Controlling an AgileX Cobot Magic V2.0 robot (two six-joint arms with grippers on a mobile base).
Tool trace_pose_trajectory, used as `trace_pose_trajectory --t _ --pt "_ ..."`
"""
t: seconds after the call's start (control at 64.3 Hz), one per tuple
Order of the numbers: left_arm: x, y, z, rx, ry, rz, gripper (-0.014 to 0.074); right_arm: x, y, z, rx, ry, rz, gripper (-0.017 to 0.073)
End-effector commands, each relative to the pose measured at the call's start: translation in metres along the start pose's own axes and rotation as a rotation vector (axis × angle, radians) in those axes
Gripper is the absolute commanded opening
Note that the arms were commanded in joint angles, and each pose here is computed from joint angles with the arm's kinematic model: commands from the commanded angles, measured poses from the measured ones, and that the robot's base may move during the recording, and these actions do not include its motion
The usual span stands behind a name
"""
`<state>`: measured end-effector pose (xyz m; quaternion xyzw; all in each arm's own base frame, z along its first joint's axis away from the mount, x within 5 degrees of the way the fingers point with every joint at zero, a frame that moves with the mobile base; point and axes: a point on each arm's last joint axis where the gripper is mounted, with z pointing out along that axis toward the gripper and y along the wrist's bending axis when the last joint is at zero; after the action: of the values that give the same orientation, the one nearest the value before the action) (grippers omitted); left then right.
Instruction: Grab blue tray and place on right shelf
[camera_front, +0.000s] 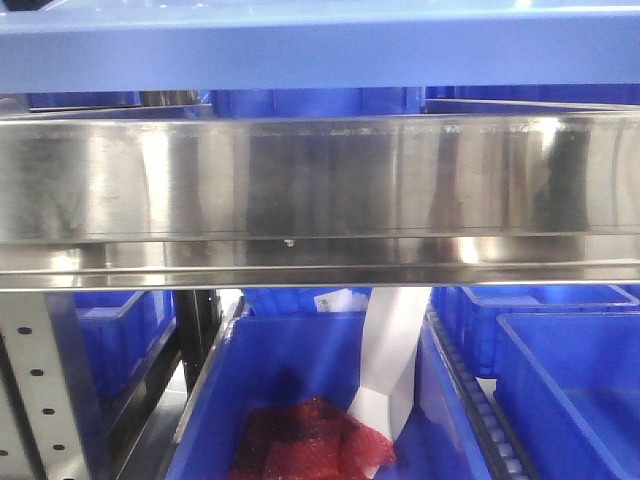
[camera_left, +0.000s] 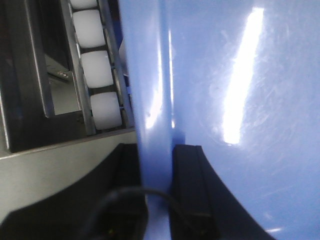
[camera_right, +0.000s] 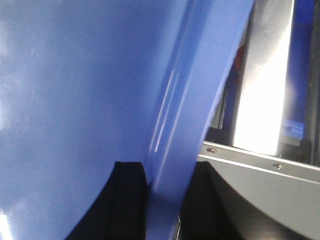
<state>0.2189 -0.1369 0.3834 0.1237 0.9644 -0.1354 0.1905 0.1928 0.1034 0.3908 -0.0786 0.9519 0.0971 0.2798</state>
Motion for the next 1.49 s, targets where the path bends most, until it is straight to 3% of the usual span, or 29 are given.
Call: trace_pose_trajectory --t 0.0,0.233,0.373,0.669,0.918,1.183,1.292,1.478 --pt "0.008 -0.006 -0.017 0.037 0.031 0.032 -0.0046 -0.009 0.005 -0.016 -0.067 -0.122 -0.027 0.0056" --pt "0.006 -0.007 -0.017 0.043 0.008 0.032 -0.0046 -0.011 0.006 -0.018 -0.076 -0.138 -0.025 0.0056" --pt "-0.003 -0.006 -0.021 0.055 -0.067 0.023 -0.0046 -0.017 0.008 -0.025 -0.088 -0.165 -0.021 0.0056" --pt "-0.057 -0.012 -0.033 0.065 -0.191 0.007 -0.0046 -0.072 -0.007 -0.034 -0.017 -0.242 0.003 0.0056" --pt "-0.107 -0.001 0.009 0.022 -0.204 -0.035 -0.0046 -0.117 -0.027 0.021 0.051 -0.2 0.041 0.0056" --pt "-0.122 0.018 0.061 -0.024 -0.102 -0.08 -0.002 -0.129 -0.031 0.081 0.068 -0.125 0.046 0.0065" --pt "-0.123 0.019 0.069 -0.027 -0.081 -0.083 0.0099 -0.13 -0.031 0.09 0.071 -0.109 0.046 0.0204" --pt "-0.125 0.019 0.069 -0.023 -0.1 -0.081 0.0412 -0.13 -0.031 0.089 0.071 -0.109 0.046 0.0602"
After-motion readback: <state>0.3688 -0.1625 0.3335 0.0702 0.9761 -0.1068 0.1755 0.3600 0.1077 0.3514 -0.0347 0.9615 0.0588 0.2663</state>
